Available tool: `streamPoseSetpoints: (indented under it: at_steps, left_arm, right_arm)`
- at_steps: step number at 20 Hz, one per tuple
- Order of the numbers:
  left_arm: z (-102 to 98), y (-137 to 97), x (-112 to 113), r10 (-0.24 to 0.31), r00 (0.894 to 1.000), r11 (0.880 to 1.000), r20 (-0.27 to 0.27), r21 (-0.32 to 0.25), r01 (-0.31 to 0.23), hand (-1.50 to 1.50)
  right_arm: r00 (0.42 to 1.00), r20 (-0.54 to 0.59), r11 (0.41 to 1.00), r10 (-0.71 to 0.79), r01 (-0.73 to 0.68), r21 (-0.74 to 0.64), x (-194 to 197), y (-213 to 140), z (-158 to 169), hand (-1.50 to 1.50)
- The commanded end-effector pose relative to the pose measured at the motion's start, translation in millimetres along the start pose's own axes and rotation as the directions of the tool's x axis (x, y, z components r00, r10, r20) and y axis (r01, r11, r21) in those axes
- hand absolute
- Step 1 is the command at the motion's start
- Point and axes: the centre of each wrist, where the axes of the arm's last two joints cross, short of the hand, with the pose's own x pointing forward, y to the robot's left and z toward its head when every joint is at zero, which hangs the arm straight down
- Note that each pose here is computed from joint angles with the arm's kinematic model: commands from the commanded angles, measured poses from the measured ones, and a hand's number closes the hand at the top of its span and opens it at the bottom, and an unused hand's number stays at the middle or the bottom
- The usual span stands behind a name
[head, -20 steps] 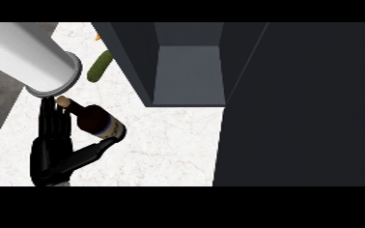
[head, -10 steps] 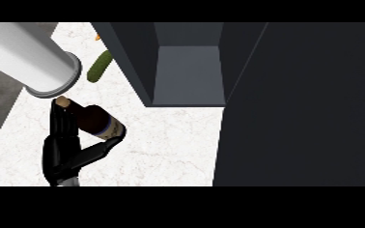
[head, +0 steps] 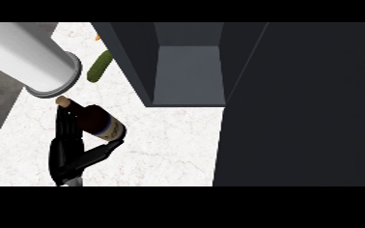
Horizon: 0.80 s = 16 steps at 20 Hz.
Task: Pick up the wine, place it into the cabinet and close the cabinet
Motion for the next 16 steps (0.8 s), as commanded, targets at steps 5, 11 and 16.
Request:
streamPoseSetpoints:
  at_steps: [5, 11, 16]
  left_arm:
    - [-18, -9, -22, 0.012, 1.0, 1.0, -0.02, 0.005, -0.012, -1.5]
    - [-16, -6, -28, 0.036, 0.999, 0.999, -0.041, -0.028, -0.038, -1.5]
    - [-18, -8, -23, 0.072, 0.997, 0.997, 0.004, -0.024, -0.072, -1.5]
  right_arm:
    - [0.998, 0.054, 0.999, -0.013, 0.011, 0.035, 21, -3, 35, -1.5]
    - [0.997, 0.067, 0.999, -0.031, 0.03, 0.018, 30, 6, 26, -1.5]
    - [0.998, 0.05, 0.999, -0.034, 0.033, 0.008, 31, 4, 26, -1.5]
